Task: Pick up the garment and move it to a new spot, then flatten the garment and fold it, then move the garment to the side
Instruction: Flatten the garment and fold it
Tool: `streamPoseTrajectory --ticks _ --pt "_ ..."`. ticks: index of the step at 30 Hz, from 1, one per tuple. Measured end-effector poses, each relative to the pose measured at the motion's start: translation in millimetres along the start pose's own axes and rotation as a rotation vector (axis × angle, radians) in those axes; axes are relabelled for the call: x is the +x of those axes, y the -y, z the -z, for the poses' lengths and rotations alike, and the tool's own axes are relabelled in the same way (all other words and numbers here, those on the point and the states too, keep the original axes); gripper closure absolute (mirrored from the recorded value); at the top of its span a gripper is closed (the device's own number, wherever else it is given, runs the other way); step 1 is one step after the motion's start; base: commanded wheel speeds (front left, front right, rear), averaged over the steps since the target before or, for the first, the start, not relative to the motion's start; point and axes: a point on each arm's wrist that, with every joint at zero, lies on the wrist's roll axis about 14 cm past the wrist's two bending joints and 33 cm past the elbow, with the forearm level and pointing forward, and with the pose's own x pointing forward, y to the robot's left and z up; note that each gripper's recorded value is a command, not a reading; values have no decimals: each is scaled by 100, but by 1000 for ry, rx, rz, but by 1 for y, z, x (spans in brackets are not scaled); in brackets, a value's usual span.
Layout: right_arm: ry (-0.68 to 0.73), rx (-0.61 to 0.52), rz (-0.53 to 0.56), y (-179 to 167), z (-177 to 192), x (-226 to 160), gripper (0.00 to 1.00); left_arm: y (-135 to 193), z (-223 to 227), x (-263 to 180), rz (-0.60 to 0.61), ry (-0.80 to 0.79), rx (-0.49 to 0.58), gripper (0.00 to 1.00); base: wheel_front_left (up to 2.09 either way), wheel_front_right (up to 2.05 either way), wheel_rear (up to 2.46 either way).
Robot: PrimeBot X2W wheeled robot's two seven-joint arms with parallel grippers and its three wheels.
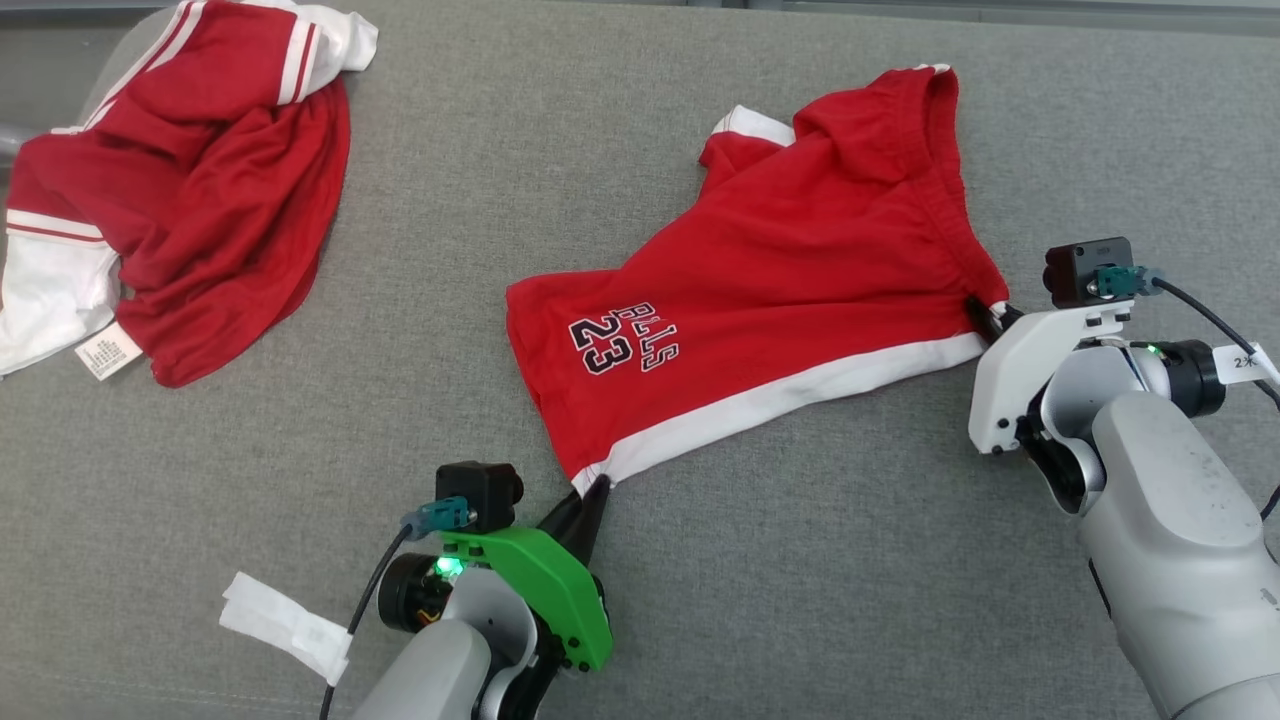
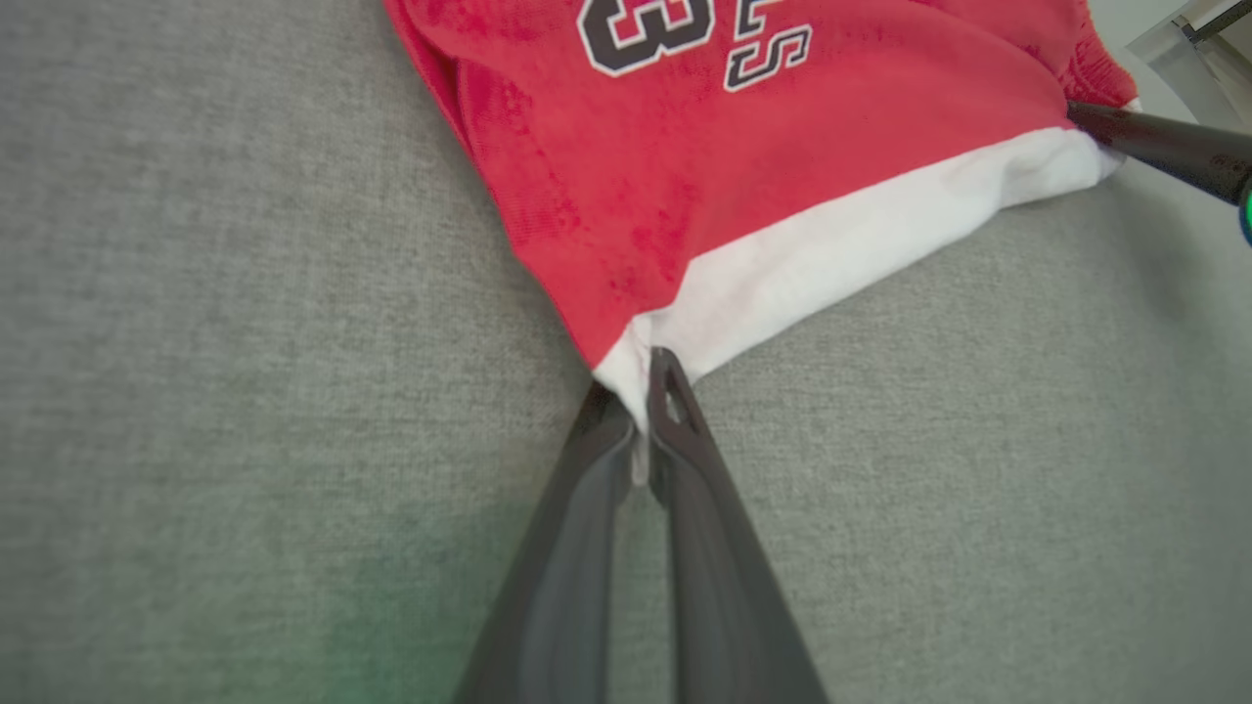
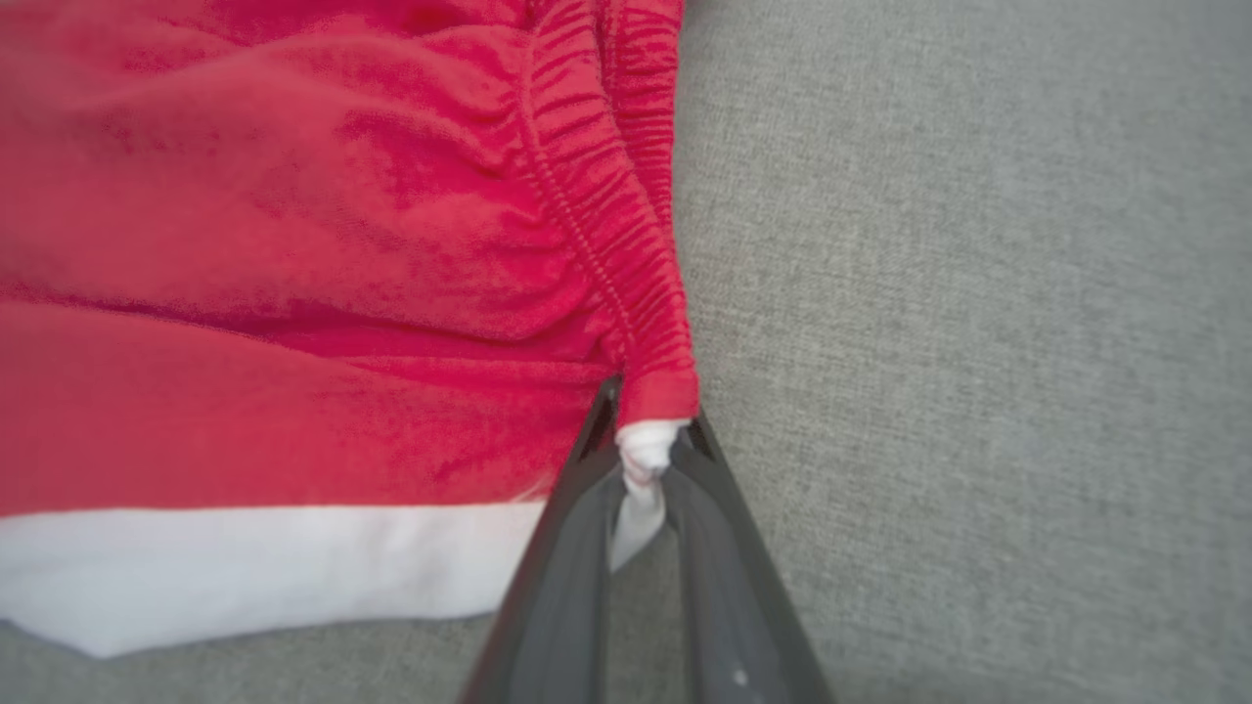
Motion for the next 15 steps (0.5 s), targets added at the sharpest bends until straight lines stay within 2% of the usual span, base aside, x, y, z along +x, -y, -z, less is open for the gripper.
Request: streamPoseTrajectory --ticks 5,6,10,15 --pt "48 131 -19 -7 -10 -23 100 17 -6 -15 68 30 -48 100 0 0 0" --pt "81 200 -47 -11 -19 -39 100 29 -15 -26 117 65 -68 100 0 0 0" --pt "217 353 -122 -7 -60 -92 100 64 -48 -63 268 160 -82 100 0 0 0" --pt "441 425 -135 21 -119 -185 100 106 -107 -118 430 306 -4 100 0 0 0"
